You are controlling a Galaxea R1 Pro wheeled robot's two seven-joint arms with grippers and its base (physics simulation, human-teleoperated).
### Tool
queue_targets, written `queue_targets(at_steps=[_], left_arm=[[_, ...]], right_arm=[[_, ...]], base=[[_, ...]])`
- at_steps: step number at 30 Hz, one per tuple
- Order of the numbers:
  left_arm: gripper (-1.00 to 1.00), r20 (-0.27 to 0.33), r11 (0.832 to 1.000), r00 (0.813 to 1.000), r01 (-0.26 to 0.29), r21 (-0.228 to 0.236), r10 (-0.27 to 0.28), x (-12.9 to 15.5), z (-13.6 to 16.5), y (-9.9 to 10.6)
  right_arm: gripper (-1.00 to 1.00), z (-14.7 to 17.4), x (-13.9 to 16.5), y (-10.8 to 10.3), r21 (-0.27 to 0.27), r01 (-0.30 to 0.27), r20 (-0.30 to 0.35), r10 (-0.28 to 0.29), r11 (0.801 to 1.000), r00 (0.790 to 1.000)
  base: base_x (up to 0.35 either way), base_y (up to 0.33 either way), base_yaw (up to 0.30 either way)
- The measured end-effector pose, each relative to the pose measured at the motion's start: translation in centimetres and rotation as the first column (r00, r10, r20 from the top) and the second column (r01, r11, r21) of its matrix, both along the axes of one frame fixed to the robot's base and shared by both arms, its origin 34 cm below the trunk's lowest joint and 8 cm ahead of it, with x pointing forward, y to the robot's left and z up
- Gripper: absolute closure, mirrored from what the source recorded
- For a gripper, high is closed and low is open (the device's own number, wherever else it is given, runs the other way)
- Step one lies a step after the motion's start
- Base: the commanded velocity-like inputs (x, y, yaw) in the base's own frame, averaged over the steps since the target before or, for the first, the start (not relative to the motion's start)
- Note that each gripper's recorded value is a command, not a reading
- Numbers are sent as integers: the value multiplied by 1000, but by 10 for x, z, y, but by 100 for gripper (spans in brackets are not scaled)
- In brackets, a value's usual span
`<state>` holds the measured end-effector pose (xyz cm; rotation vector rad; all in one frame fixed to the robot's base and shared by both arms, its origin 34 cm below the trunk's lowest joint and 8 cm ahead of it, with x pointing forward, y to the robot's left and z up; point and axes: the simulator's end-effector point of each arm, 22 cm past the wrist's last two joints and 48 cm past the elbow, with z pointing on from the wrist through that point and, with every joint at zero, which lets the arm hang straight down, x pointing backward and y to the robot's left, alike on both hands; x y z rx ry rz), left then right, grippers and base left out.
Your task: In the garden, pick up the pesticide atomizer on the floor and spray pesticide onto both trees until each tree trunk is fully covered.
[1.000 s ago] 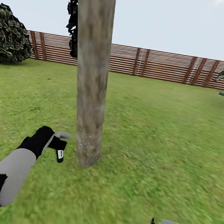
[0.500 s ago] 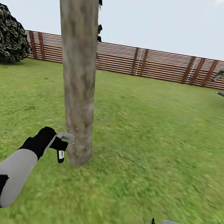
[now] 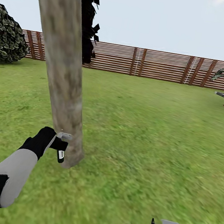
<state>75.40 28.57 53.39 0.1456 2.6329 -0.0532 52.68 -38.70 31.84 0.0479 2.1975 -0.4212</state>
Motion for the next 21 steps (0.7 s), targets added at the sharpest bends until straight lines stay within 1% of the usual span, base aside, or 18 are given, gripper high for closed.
queue_targets(at_steps=[8,11,12,15,17,21], left_arm=[[100,-2,1000,1000,0,2,0,-1,-1,1],[100,-11,1000,1000,-2,6,2,-3,-5,4],[100,-14,1000,1000,-4,9,4,-4,-6,7],[100,-39,1000,999,-11,15,11,-18,-23,13],[100,-53,1000,999,-12,18,13,-25,-32,15],[100,-57,1000,998,-5,8,6,-28,-36,7]], right_arm=[[-100,0,0,0,0,0,0,0,1000,1000],[-100,0,0,0,0,0,0,0,1000,1000],[-100,0,0,0,0,0,0,0,1000,1000],[-100,0,0,1,1,0,0,0,1000,1000],[-100,0,0,1,1,0,0,0,1000,1000],[-100,0,0,0,1,0,0,0,1000,1000]], base=[[-101,-274,5],[-67,-274,166],[-21,-274,242],[-9,-274,243],[41,-274,90],[116,-273,19]])
